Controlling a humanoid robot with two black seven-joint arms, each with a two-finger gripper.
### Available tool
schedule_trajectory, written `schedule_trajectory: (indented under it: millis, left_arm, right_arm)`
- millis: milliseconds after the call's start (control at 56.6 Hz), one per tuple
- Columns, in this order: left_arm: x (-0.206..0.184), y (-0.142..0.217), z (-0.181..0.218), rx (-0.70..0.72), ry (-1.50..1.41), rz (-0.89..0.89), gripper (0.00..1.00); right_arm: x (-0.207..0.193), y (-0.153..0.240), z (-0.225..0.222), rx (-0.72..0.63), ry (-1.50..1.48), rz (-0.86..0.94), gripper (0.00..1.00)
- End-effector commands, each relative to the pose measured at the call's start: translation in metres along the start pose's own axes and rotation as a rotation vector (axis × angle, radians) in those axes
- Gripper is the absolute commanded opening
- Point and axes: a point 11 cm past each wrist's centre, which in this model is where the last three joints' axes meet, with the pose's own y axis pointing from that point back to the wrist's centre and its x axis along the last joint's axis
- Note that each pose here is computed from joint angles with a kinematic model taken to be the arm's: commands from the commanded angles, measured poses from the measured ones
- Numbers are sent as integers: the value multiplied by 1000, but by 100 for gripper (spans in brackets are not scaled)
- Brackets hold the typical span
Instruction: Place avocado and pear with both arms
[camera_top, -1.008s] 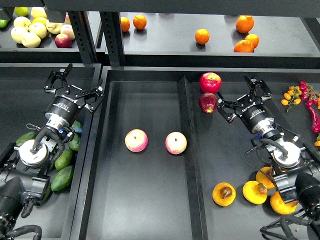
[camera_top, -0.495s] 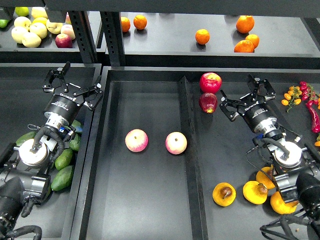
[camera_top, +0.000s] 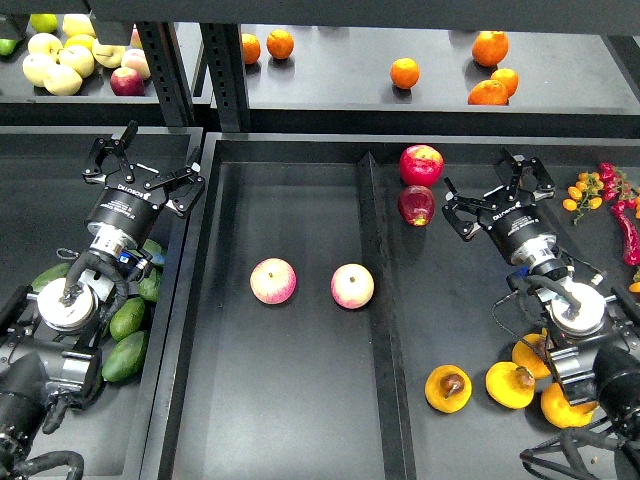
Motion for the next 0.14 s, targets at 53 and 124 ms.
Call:
schedule_trajectory:
  millis: [53, 124]
  left_arm:
    - [-1, 0, 1, -6, 10, -4, 99]
    - [-1, 0, 1, -6, 10, -5, 99]
  right_arm:
    - [-1, 0, -1, 4, -2, -2, 99]
    - [-1, -1, -2, 9, -4, -4, 99]
